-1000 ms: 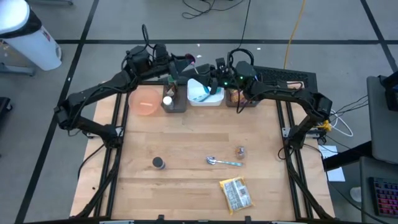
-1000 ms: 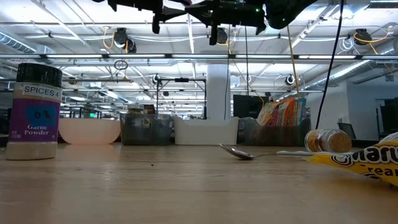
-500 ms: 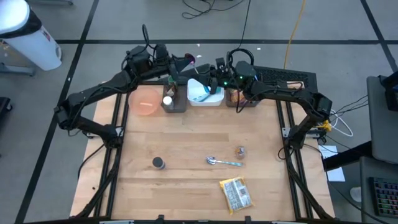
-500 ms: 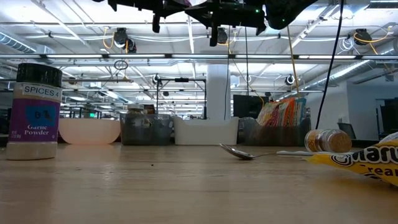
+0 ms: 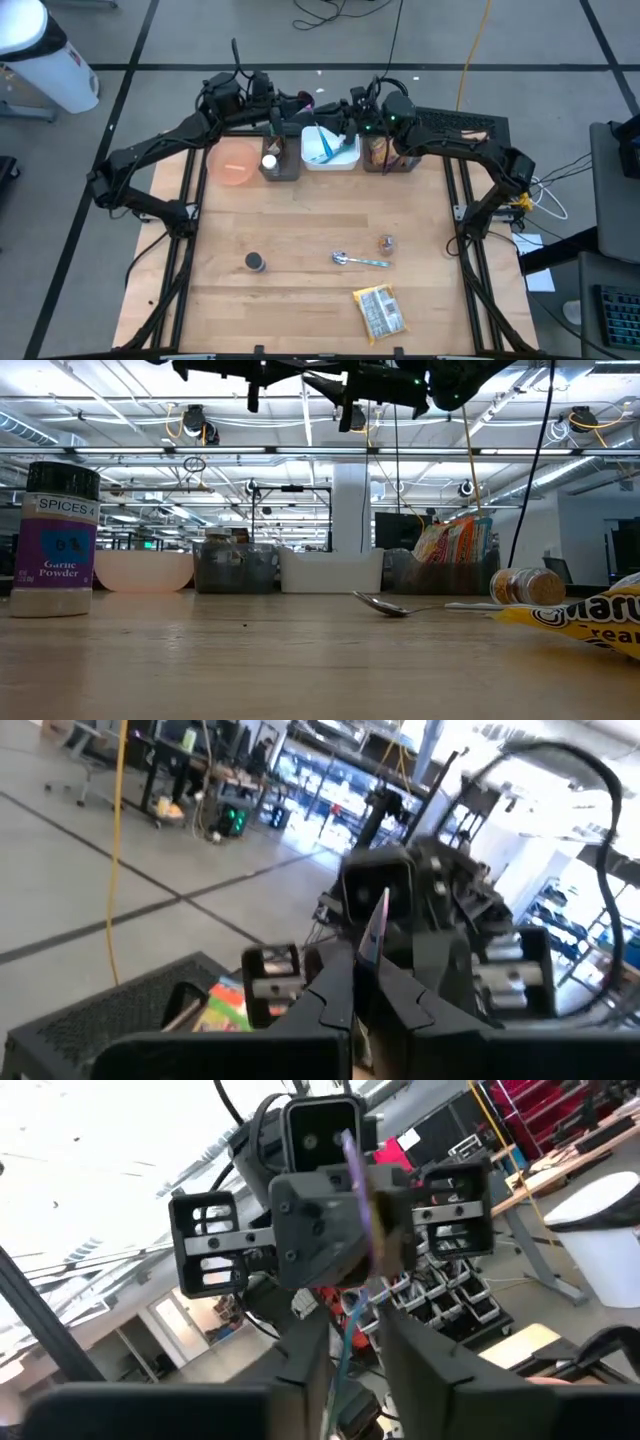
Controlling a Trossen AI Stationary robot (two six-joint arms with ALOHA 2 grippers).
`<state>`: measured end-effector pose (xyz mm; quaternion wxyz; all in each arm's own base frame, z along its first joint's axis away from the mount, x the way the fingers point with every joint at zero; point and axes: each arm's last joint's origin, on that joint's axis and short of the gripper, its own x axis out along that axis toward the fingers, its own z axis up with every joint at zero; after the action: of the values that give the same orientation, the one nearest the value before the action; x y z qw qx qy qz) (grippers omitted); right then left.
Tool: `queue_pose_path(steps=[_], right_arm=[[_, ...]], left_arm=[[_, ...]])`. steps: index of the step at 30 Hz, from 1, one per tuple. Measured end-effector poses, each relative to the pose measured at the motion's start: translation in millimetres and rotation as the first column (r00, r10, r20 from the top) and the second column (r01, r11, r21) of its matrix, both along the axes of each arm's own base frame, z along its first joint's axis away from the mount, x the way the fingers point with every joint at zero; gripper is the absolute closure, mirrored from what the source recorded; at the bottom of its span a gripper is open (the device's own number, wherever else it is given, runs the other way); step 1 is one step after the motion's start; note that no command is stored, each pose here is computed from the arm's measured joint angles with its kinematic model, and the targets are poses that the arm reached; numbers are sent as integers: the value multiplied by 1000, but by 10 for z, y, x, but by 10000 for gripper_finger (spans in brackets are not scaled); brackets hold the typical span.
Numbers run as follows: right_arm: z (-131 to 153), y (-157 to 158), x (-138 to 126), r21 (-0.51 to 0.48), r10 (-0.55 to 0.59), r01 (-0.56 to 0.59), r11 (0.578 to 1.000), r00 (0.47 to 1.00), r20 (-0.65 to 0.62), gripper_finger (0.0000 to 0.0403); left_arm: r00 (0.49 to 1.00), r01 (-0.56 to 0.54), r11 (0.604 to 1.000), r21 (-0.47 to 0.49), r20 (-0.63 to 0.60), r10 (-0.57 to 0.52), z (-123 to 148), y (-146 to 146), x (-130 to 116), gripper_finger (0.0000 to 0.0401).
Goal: Pick & Place Food Item
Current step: Put the purple spoon into the white bin
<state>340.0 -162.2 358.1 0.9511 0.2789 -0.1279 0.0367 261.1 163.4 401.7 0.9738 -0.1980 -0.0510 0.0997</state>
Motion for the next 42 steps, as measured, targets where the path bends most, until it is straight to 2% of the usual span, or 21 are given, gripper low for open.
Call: queue_pose_path(steps=[6,11,19,31,42], right_arm=[[-7,-159,-90,26,32,-32,999,999,-15,251],[-7,-211,-121,8,27,-27,1000,1000,-17,230],[-70,-219,-106,-32,7,-9,999,997,-76,243],[-91,-206,-99,-47,33,-37,998,995,-98,246],[-157,-190,-82,-45,53,-61,997,986,-159,268]], left_arm=[[997,42,998,-41,-63,-44,-72,-8,2,393],[989,39,995,-94,-136,-52,-158,-14,0,393],[980,65,987,-147,-178,-91,-215,-54,14,393],[963,84,967,-240,-230,-141,-406,-84,201,393],[963,84,965,-249,-227,-142,-414,-82,214,393]])
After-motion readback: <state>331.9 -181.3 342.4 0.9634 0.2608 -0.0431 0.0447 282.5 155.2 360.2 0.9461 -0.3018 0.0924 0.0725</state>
